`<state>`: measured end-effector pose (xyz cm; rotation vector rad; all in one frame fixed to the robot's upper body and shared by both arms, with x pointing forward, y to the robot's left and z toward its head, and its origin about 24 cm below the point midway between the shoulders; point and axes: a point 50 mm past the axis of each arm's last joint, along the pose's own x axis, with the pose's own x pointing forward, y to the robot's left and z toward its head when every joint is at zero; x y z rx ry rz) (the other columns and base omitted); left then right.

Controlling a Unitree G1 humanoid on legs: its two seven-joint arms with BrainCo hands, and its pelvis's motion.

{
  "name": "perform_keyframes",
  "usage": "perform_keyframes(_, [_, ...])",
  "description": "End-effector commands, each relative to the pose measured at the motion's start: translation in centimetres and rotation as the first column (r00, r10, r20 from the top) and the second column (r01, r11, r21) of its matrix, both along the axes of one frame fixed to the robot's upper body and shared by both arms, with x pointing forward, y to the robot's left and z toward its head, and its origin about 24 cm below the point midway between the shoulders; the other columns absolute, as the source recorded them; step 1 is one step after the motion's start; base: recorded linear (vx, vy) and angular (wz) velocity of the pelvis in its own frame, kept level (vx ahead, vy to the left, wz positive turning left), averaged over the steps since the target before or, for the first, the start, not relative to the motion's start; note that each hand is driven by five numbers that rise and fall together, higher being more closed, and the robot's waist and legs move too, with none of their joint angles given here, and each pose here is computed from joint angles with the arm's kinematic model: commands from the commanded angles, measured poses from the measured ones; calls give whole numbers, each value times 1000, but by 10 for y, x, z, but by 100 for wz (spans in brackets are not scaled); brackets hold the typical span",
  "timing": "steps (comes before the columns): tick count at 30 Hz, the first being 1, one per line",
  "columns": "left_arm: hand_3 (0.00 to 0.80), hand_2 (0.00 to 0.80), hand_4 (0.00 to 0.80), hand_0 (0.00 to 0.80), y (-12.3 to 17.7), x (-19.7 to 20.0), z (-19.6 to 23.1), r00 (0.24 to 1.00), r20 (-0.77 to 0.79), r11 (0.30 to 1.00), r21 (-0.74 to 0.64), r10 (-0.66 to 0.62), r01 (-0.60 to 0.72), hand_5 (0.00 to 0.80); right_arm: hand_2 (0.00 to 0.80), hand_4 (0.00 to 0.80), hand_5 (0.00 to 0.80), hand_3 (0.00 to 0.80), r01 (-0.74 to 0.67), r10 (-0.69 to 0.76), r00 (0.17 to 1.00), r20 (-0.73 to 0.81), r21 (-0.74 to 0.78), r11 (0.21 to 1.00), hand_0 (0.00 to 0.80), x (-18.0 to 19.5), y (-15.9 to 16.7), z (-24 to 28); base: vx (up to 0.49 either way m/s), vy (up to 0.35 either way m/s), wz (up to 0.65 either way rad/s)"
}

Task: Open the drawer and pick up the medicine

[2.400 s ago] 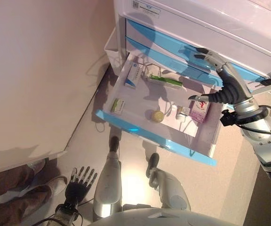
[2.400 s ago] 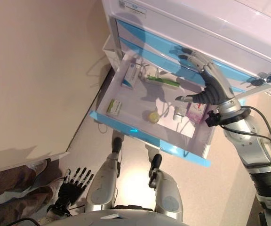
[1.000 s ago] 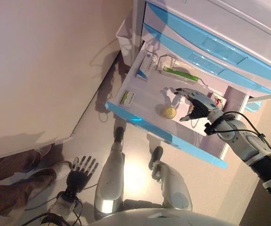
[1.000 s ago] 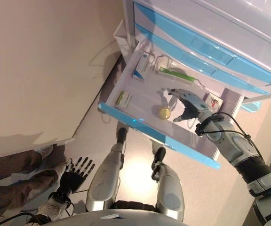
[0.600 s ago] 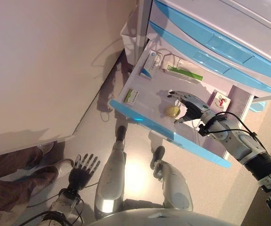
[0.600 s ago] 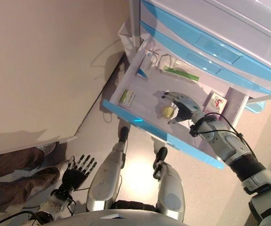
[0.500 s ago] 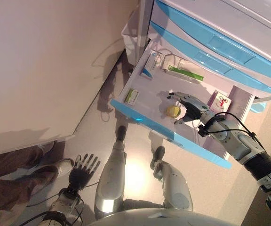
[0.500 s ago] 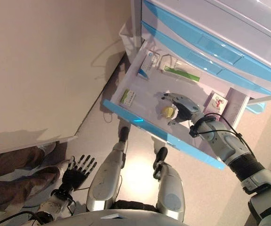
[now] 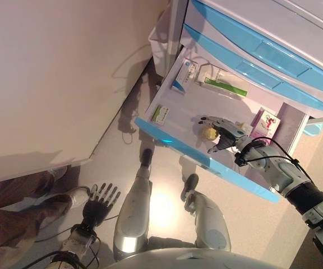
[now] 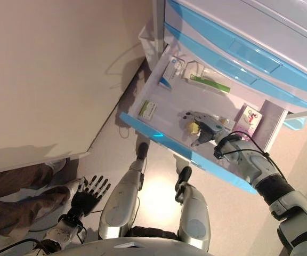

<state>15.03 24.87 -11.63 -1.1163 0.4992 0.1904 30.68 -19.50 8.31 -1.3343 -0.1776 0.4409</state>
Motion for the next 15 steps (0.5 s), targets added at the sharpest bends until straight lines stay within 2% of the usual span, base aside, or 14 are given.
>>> perform_keyframes(1, [0, 0, 0, 0, -7, -6, -4, 1000, -12, 999, -24, -23, 23, 0, 0, 0, 0, 0, -51, 50, 997, 65, 3, 999, 0, 1, 13, 8, 0, 0, 0])
perform_keyframes(15, [0, 0, 0, 0, -8, -8, -4, 1000, -14, 999, -30, -27, 27, 0, 0, 0, 0, 0, 37, -41, 994, 105, 35, 999, 0, 5, 1, 3, 0, 0, 0])
